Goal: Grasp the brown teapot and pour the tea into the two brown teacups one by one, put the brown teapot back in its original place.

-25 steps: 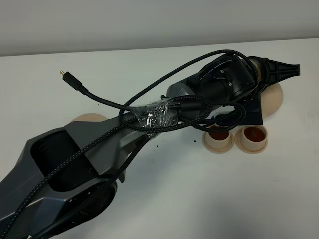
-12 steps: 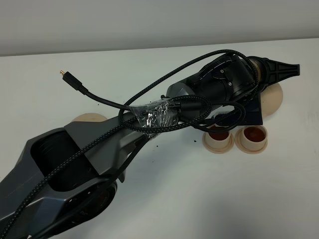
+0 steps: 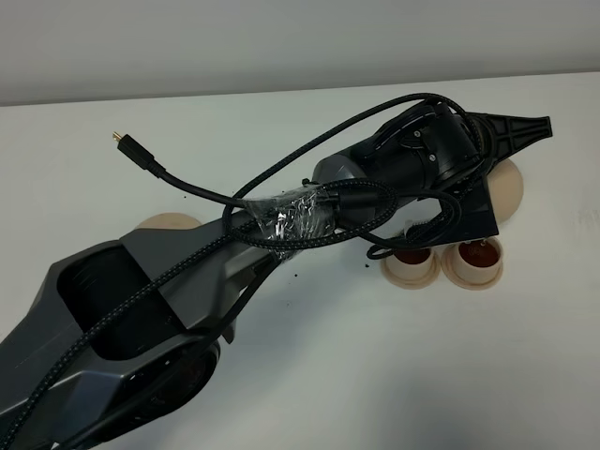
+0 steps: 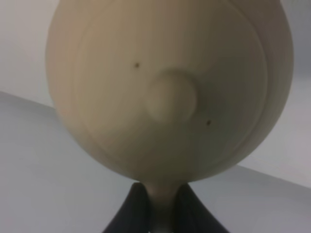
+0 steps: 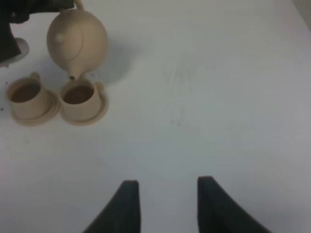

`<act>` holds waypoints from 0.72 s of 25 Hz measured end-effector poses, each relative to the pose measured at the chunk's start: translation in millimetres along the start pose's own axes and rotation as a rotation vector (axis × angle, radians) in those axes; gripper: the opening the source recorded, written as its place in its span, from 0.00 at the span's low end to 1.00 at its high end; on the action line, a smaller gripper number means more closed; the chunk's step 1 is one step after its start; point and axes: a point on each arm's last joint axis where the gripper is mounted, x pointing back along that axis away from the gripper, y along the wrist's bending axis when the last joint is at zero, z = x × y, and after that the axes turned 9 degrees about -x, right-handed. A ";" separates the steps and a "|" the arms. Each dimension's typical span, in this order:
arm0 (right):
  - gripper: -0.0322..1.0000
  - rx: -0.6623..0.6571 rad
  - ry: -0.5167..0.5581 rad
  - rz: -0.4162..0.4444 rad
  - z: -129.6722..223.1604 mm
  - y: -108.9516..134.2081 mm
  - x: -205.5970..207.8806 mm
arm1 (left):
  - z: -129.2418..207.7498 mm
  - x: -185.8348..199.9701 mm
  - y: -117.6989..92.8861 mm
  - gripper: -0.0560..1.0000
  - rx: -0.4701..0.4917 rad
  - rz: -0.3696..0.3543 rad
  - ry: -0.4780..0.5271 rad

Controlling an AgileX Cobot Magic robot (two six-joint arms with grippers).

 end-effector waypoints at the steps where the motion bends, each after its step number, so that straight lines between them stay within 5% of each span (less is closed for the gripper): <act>1: 0.33 0.000 0.000 0.000 0.0 0.0 0.0 | 0.0 0.0 0.0 0.20 0.018 0.000 0.000; 11: 0.33 0.000 0.000 0.000 0.0 0.0 0.0 | 12.0 14.0 -7.3 0.20 0.291 0.061 -0.002; 18: 0.33 0.000 0.000 0.000 0.0 0.0 0.0 | 19.1 39.5 -14.2 0.20 0.562 0.191 -0.055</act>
